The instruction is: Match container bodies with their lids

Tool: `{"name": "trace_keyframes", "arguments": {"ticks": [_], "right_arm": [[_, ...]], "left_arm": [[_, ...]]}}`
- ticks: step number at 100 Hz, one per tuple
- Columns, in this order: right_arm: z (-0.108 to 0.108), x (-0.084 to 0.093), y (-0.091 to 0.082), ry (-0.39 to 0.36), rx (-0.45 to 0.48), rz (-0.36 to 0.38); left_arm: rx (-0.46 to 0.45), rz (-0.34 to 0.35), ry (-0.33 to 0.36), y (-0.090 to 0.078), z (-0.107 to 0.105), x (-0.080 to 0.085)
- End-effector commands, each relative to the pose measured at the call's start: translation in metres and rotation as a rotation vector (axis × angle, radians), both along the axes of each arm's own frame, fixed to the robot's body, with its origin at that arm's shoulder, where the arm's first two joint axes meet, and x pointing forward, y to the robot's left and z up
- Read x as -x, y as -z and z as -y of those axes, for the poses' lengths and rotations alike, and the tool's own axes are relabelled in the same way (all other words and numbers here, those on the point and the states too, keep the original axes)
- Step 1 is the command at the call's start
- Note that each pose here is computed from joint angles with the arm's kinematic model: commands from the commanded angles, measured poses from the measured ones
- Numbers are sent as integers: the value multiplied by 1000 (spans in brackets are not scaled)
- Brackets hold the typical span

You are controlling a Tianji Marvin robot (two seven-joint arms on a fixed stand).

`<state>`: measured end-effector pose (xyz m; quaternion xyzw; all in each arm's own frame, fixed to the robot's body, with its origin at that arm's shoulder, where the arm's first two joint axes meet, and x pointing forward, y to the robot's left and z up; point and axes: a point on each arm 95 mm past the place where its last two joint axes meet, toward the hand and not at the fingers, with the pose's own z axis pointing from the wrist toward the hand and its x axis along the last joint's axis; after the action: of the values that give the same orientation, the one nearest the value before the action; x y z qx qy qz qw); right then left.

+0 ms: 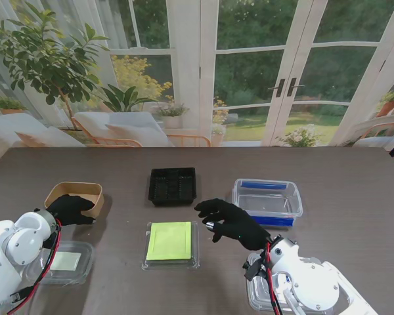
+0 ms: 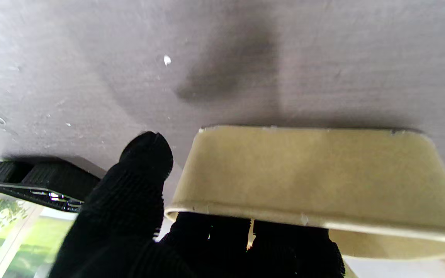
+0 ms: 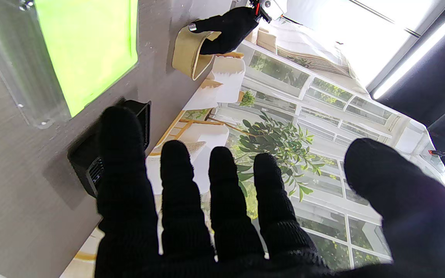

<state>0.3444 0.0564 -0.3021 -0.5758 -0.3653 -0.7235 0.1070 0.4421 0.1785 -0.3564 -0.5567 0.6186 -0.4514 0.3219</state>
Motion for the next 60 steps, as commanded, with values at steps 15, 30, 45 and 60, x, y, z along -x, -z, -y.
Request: {"name": "trace_keyframes", "arguments": {"ticks": [15, 30, 45, 60], "right_arm": [[-3, 3, 2, -18, 0, -12], [-3, 4, 3, -24, -1, -17], [-3, 4, 3, -26, -2, -22], [-3, 4, 3, -25, -3, -27]], "left_arm": [[11, 10, 3, 2, 4, -3], [25, 62, 10, 3, 8, -7], [39, 81, 21, 2, 13, -12], [64, 102, 35, 2, 21, -19]]}}
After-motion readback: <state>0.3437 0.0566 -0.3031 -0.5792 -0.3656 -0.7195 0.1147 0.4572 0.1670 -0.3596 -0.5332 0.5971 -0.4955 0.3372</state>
